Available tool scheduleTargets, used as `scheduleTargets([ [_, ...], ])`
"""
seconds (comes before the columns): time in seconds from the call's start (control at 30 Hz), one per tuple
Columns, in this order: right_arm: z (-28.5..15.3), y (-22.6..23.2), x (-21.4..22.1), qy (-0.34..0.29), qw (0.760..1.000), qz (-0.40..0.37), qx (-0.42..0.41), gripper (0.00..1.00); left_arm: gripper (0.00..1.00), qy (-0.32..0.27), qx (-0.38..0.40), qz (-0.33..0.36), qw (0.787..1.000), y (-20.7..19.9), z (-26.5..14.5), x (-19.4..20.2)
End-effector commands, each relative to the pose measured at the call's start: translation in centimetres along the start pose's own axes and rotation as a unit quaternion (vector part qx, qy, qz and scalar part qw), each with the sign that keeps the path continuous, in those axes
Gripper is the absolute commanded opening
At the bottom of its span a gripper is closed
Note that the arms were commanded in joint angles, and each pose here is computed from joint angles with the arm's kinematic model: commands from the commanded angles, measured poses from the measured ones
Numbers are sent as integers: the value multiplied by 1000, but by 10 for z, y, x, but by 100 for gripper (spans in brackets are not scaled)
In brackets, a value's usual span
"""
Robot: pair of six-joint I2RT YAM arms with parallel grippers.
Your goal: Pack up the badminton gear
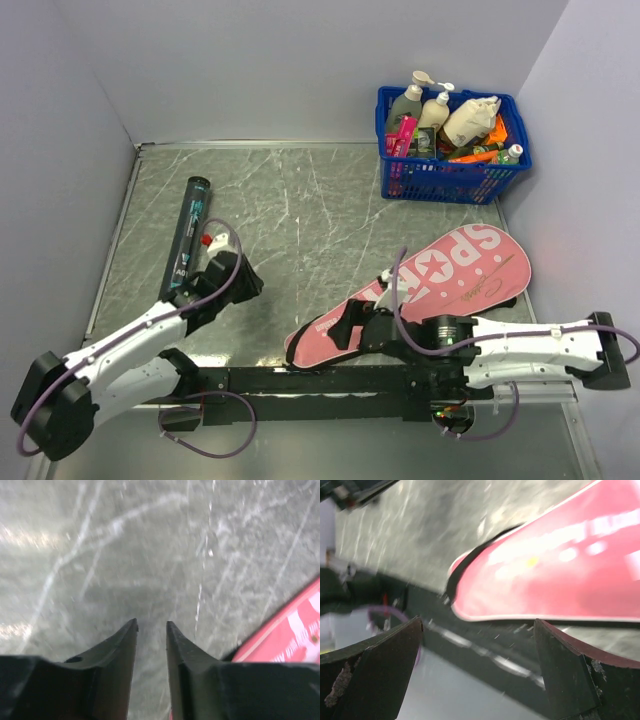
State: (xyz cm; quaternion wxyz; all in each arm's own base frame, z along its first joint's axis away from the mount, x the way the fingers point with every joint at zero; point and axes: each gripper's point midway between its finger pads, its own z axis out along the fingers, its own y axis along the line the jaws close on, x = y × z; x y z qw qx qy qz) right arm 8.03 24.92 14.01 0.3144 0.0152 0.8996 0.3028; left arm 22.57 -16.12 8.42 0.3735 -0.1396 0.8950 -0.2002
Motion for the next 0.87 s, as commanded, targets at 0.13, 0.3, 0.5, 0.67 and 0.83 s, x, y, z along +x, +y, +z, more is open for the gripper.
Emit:
scheduleTargets([
  [0.13,12,-27,-38,-6,999,-34,38,100,82,-57,42,23,997,-46,-2,-65],
  [0.3,13,-22,-71,-24,994,-76,73,100,96,-87,71,47,993,-79,-24,-105],
  [0.5,18,-2,-114,-56,986,-124,98,100,96,-112,125,76,983,-113,-62,-136],
  [0.67,21,10,-145,-78,983,-128,104,100,96,-146,141,84,975,-117,-89,-153],
  [0.83,23,19,-155,-105,984,-132,55,100,96,-198,115,86,970,-105,-115,-175],
])
